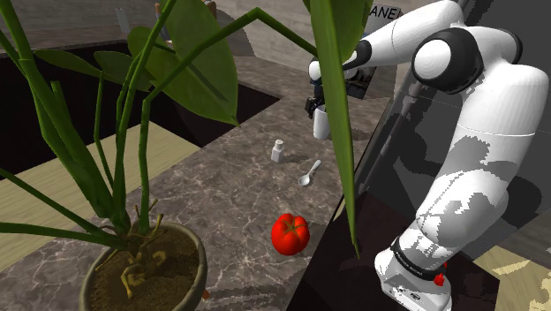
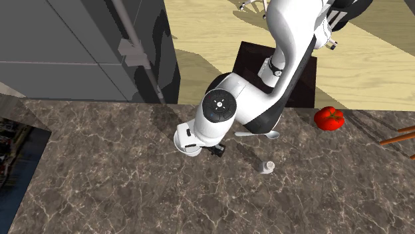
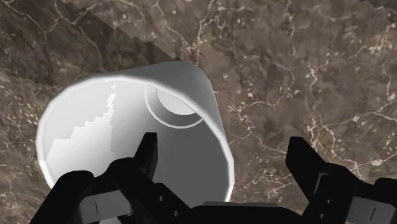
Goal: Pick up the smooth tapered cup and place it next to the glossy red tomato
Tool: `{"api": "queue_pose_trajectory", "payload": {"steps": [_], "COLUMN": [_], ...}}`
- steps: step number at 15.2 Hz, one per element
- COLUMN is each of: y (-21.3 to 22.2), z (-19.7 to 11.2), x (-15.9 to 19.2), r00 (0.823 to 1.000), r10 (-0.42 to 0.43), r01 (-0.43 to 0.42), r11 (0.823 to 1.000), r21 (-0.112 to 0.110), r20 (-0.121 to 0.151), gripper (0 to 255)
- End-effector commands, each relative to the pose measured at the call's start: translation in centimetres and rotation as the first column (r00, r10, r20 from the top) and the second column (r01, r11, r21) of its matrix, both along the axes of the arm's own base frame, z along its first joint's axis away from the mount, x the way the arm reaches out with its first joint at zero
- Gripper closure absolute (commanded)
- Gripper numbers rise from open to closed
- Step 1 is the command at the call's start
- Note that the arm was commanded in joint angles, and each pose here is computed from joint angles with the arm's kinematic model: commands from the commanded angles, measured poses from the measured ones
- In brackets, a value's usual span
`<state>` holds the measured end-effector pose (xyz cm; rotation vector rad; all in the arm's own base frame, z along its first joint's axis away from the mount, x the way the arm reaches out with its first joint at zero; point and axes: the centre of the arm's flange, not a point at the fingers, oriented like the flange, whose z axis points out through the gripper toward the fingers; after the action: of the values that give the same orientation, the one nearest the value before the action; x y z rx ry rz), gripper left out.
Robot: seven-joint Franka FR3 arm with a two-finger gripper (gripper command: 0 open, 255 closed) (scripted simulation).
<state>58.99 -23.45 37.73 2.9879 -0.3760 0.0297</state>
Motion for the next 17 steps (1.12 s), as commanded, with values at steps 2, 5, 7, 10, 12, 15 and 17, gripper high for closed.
{"api": "queue_pose_trajectory", "payload": {"steps": [2,5,7,10,12,15,17], "y": [0.0,0.0,0.0,0.0,0.0,0.0,0.0], "z": [0.0,0.0,0.0,0.0,0.5,2.1,3.2], "x": [0.0,0.0,0.0,0.0,0.0,0.0,0.0], "r00": [1.000,1.000,1.000,1.000,1.000,1.000,1.000], "r10": [0.000,0.000,0.000,0.000,0.000,0.000,0.000], "r01": [0.000,0.000,0.000,0.000,0.000,0.000,0.000], "r11": [1.000,1.000,1.000,1.000,1.000,1.000,1.000], "r21": [0.000,0.000,0.000,0.000,0.000,0.000,0.000], "r20": [0.000,0.000,0.000,0.000,0.000,0.000,0.000], "gripper": [255,255,255,255,255,255,255]}}
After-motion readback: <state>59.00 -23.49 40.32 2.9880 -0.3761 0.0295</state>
